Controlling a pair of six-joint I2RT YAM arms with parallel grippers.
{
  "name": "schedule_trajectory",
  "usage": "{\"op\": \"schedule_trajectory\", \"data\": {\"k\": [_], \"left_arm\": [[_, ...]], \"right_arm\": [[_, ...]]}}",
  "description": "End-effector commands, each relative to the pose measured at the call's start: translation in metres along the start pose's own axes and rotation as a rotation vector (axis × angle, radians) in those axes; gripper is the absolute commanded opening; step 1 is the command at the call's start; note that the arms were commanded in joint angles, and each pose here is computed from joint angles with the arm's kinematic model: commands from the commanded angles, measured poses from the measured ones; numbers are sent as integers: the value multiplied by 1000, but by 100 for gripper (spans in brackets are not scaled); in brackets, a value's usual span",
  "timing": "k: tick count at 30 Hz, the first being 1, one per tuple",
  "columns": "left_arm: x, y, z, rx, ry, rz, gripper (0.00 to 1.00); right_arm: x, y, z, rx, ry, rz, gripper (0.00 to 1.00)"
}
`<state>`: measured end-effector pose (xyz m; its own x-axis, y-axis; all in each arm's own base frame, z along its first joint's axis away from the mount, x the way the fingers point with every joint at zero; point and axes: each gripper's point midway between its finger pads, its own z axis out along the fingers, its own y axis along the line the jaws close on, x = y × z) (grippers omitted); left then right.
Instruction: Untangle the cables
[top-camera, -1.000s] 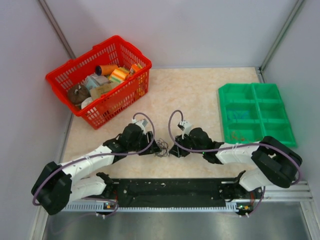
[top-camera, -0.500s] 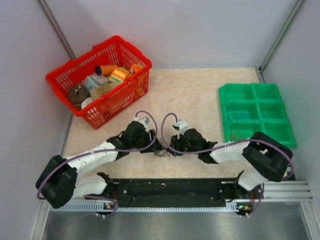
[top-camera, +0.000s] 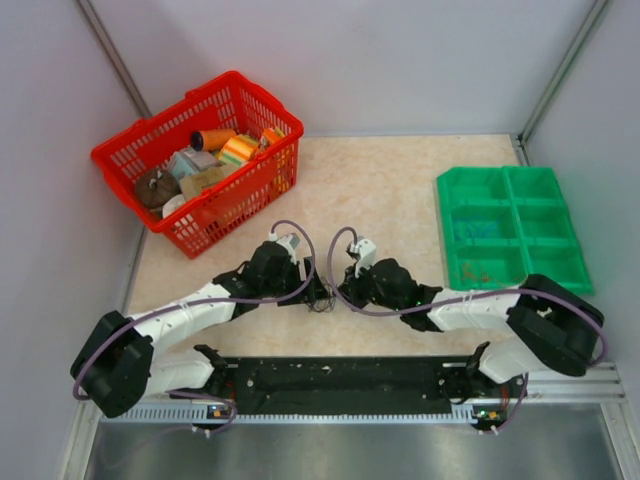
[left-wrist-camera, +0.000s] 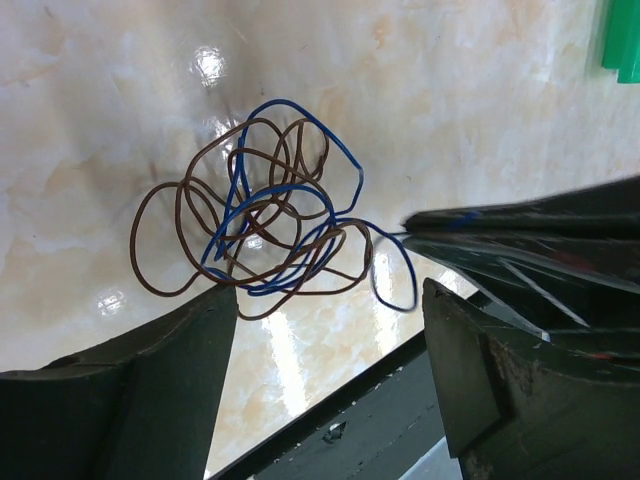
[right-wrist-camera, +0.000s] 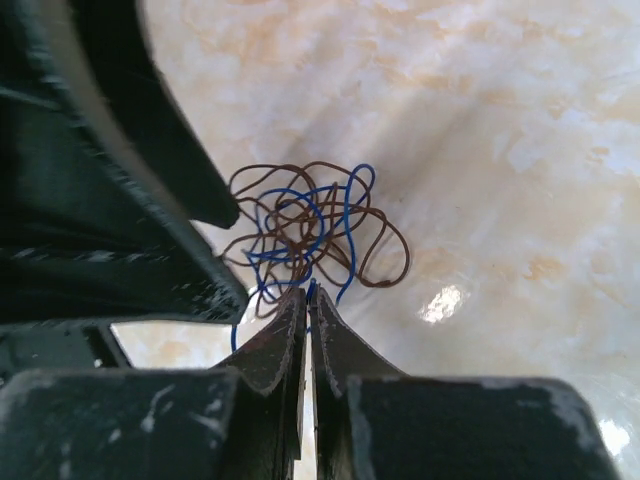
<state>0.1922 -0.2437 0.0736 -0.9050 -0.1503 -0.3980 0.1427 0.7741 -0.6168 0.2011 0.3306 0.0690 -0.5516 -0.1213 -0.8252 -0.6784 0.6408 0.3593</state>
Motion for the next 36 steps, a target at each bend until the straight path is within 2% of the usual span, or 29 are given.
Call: {"op": "schedule_trajectory", "data": {"k": [1,5,8,13,18,22,24,27,32,36], "left_arm": [[-14,-16,-1,49,-41,35,78],[-17,-14,8,28,-30,33,72],[-23,-15,12,26,-44,38,63],[-25,-7,17,-11,-59,50,48],[-18,12,20,-82,-41,59,33],[-13,18,19,-89,-41,61,24],[-11,19,17,-83,-43,59,17],[-13,17,15,-72,-56,61,0],[-21,21,6,-118,-90,71,0],[-37,33,-17,-221,-170,71,0]], "right_arm": [[-26,15,-22,-42,-116,29,0],[-24,17,-33,-61,-131,34,0],[-19,11,-41,-36,-113,29,0],[-30,4,-66,8,-172,39,0],[-63,2,-106,55,-268,7,0],[-102,0,-152,102,-414,1,0],[-117,0,-171,110,-483,10,0],[-120,1,-184,114,-491,11,0],[-124,-9,-195,174,-498,15,0],[-129,-25,-212,268,-530,32,0]]}}
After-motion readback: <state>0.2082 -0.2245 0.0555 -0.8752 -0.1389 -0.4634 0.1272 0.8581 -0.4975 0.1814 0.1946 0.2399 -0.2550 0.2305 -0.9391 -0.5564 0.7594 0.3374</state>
